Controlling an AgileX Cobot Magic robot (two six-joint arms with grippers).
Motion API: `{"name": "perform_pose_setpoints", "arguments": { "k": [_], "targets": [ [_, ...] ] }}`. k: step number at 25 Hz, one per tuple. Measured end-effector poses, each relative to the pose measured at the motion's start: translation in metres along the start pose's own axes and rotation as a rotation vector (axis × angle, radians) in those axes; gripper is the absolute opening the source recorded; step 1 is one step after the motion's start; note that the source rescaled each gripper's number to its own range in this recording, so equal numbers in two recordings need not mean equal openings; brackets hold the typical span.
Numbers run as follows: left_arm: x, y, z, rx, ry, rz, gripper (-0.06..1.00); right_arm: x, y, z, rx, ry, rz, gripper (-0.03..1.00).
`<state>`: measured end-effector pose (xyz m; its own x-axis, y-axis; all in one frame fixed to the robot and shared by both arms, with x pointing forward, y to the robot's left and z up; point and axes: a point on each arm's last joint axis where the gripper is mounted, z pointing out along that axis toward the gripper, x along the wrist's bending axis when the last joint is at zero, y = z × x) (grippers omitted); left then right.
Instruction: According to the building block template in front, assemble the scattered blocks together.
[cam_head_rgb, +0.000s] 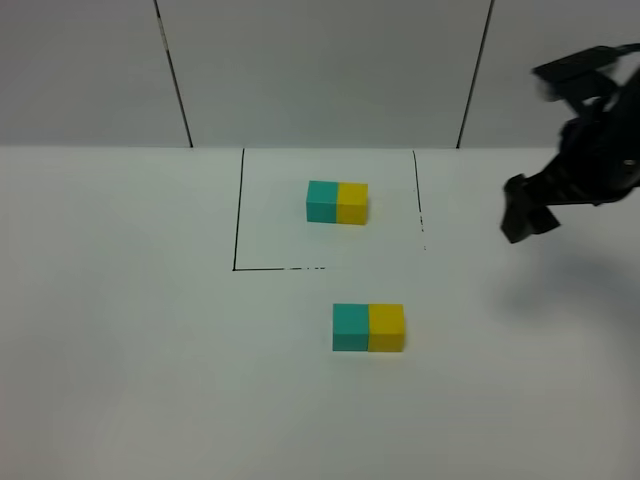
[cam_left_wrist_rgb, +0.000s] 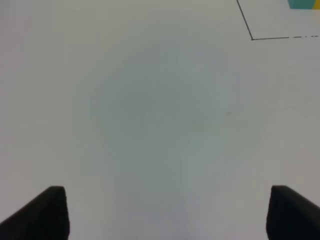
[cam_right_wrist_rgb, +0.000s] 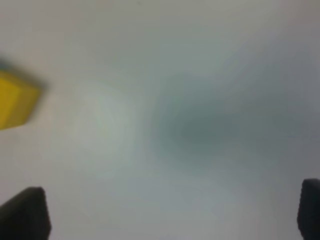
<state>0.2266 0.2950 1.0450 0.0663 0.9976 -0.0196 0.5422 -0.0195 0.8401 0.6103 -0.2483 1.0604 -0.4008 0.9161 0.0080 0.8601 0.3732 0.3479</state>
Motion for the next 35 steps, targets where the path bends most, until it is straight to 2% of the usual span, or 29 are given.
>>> {"name": "perform_pose_setpoints", "arguments": {
  "k": [3,6,9,12,18,26,31,35],
  "targets": [
    [0.0,0.0,0.0,0.0,0.0,0.0,0.87,-0.027,-0.043,-0.024,-0.038,-0.056,0.196,1.0],
    [0.0,0.0,0.0,0.0,0.0,0.0,0.87,-0.041,-0.092,-0.05,-0.047,-0.109,0.357,1.0],
    [0.0,0.0,0.0,0.0,0.0,0.0,0.87,-0.039,-0.14,-0.076,-0.061,-0.177,0.451,1.0],
    [0.0,0.0,0.0,0.0,0.0,0.0,0.87,-0.022,-0.178,-0.096,-0.107,-0.224,0.527,1.0],
    [0.0,0.0,0.0,0.0,0.0,0.0,0.87,0.022,-0.232,-0.109,-0.157,-0.241,0.534,1.0],
    [0.0,0.0,0.0,-0.002,0.0,0.0,0.87,0.064,-0.266,-0.103,-0.26,-0.185,0.424,1.0],
    [0.0,0.0,0.0,-0.002,0.0,0.0,0.87,0.085,-0.282,-0.119,-0.412,-0.17,0.359,1.0],
    [0.0,0.0,0.0,-0.002,0.0,0.0,0.87,0.1,-0.297,-0.13,-0.527,-0.163,0.26,1.0]
  ]
}}
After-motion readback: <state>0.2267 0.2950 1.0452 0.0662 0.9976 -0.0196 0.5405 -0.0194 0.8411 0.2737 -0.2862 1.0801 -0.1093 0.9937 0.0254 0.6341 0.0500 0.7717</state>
